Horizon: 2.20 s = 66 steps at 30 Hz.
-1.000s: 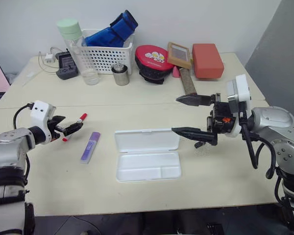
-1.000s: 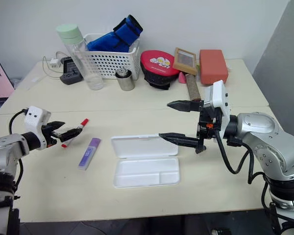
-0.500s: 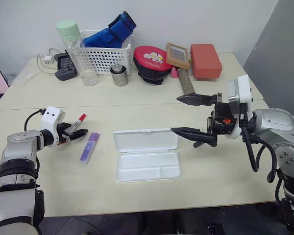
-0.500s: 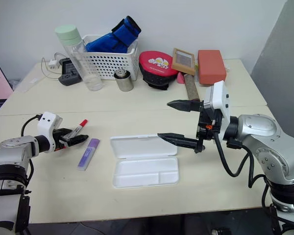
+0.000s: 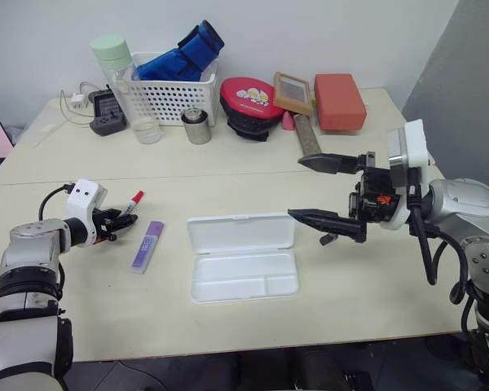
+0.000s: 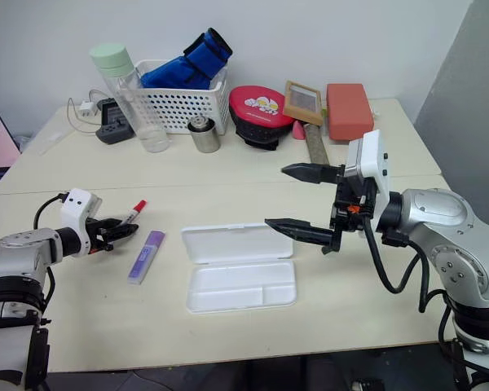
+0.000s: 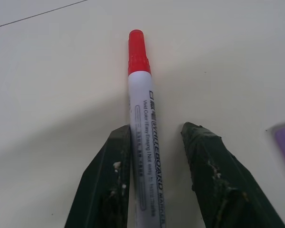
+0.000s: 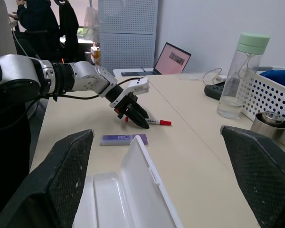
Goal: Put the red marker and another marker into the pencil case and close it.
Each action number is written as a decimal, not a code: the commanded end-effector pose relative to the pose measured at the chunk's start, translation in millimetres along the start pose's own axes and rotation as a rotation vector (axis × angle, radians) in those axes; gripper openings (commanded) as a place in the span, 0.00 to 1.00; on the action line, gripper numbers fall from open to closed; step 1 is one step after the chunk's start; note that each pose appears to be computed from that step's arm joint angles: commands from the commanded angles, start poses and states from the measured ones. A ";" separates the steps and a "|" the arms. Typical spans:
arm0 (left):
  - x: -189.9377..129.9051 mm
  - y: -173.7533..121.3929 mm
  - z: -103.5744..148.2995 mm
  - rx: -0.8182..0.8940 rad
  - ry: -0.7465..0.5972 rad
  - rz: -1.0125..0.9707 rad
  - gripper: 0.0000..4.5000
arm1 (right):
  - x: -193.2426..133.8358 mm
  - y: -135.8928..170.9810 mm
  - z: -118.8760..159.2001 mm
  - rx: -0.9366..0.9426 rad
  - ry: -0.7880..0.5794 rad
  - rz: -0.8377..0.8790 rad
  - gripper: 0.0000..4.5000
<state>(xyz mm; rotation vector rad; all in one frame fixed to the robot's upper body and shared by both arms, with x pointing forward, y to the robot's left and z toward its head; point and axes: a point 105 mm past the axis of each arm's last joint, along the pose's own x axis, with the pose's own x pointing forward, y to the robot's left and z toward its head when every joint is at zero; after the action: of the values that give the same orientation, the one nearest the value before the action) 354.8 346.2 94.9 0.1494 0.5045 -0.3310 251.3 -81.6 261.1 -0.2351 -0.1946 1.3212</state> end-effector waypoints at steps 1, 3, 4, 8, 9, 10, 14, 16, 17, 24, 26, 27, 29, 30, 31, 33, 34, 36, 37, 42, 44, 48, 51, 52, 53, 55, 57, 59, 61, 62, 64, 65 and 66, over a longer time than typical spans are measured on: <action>0.9 -3.8 -19.9 -0.041 0.056 -0.013 0.24 | -2.4 0.4 10.7 -0.040 -0.019 0.004 1.00; 0.0 -3.5 -19.1 -0.039 0.051 -0.011 0.16 | -2.7 0.3 10.5 -0.039 -0.017 0.006 1.00; -1.0 -2.8 -17.8 -0.035 0.045 -0.008 0.13 | -2.6 0.0 10.3 -0.039 -0.017 0.006 1.00; -7.7 -2.0 2.2 -0.007 -0.018 -0.007 0.09 | -3.1 -1.0 9.6 -0.036 -0.015 0.006 1.00; -10.3 -4.0 10.6 0.001 -0.041 -0.020 0.09 | -3.4 -1.4 9.6 -0.036 -0.016 0.005 1.00; -14.6 -5.7 23.4 0.018 -0.071 -0.029 0.09 | -3.9 -1.7 9.8 -0.037 -0.016 0.004 1.00; -32.6 -31.2 81.3 0.081 -0.224 -0.129 0.09 | -6.9 -3.0 10.3 -0.041 -0.014 -0.003 1.00; -42.7 -50.6 104.6 0.130 -0.285 -0.196 0.09 | -8.6 -3.5 10.3 -0.044 -0.011 -0.007 1.00; -48.5 -62.4 114.0 0.146 -0.311 -0.247 0.09 | -10.4 -4.0 10.7 -0.045 -0.010 -0.012 1.00; -89.5 -173.7 141.5 0.395 -0.336 -0.705 0.09 | -28.3 -9.9 14.4 -0.060 0.005 -0.075 1.00; -87.9 -189.8 135.3 0.429 -0.293 -0.752 0.09 | -32.2 -11.2 16.8 -0.065 0.004 -0.094 1.00; -86.9 -195.5 132.2 0.439 -0.273 -0.768 0.09 | -33.3 -11.5 17.4 -0.068 0.005 -0.101 1.00; -83.7 -214.4 118.1 0.494 -0.215 -0.828 0.09 | -36.9 -11.3 18.4 -0.072 0.008 -0.115 1.00; -85.2 -225.8 114.2 0.463 -0.213 -0.891 0.09 | -37.7 -10.7 18.9 -0.071 0.005 -0.120 1.00; -84.7 -236.9 106.1 0.453 -0.193 -0.944 0.09 | -38.8 -9.5 19.4 -0.070 0.002 -0.123 1.00; -81.1 -244.4 94.9 0.460 -0.155 -0.967 0.09 | -39.4 -8.1 19.6 -0.067 0.000 -0.128 1.00; -78.3 -243.6 90.6 0.479 -0.135 -0.951 0.09 | -39.2 -7.8 19.4 -0.066 0.001 -0.131 1.00; -75.2 -244.6 87.0 0.472 -0.124 -0.951 0.09 | -39.5 -5.1 18.3 -0.064 0.008 -0.128 1.00; -73.1 -246.4 83.2 0.477 -0.110 -0.956 0.09 | -39.6 -2.7 16.4 -0.061 0.020 -0.120 1.00; -51.0 -247.8 53.8 0.575 0.000 -0.905 0.09 | -41.5 20.1 -7.2 0.005 0.139 -0.020 1.00; -40.3 -249.1 44.4 0.599 0.021 -0.888 0.09 | -42.4 21.3 -14.7 0.011 0.171 -0.024 1.00; -29.6 -256.0 32.8 0.647 0.036 -0.914 0.09 | -40.6 19.3 -13.1 0.004 0.156 -0.038 1.00; -25.7 -263.4 40.9 0.633 -0.004 -0.932 0.09 | -40.3 17.9 -10.7 -0.003 0.145 -0.050 1.00; -24.8 -261.7 40.1 0.657 0.003 -0.925 0.09 | -40.3 18.3 -10.7 -0.003 0.147 -0.049 1.00; -22.9 -259.2 40.5 0.678 0.004 -0.918 0.09 | -40.6 19.4 -11.2 -0.001 0.148 -0.050 1.00; -20.7 -256.4 41.2 0.703 0.003 -0.911 0.09 | -40.9 20.8 -11.9 0.002 0.150 -0.051 1.00; -16.6 -252.2 40.5 0.753 0.011 -0.896 0.09 | -40.9 21.4 -12.6 0.003 0.152 -0.058 1.00; -15.5 -251.2 40.8 0.772 0.010 -0.900 0.09 | -40.7 22.2 -12.9 0.004 0.153 -0.059 1.00; -13.2 -249.4 40.9 0.796 0.010 -0.892 0.09 | -40.7 24.9 -15.1 0.016 0.160 -0.052 1.00; -12.9 -249.9 41.8 0.789 0.005 -0.896 0.09 | -40.7 25.7 -16.1 0.021 0.164 -0.050 1.00; -13.0 -250.8 42.0 0.794 0.006 -0.904 0.09 | -40.9 26.3 -17.6 0.025 0.169 -0.049 1.00; -12.4 -250.0 41.2 0.808 0.012 -0.900 0.09 | -41.0 26.2 -17.7 0.025 0.169 -0.050 1.00; -10.1 -248.2 40.9 0.817 0.017 -0.887 0.09 | -40.9 25.9 -17.4 0.023 0.168 -0.051 1.00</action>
<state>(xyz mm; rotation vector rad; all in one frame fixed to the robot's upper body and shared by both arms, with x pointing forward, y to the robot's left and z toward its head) 275.4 108.4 116.3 0.6787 0.4299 -1.4051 227.8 -118.3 227.6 -0.2802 0.0027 1.2372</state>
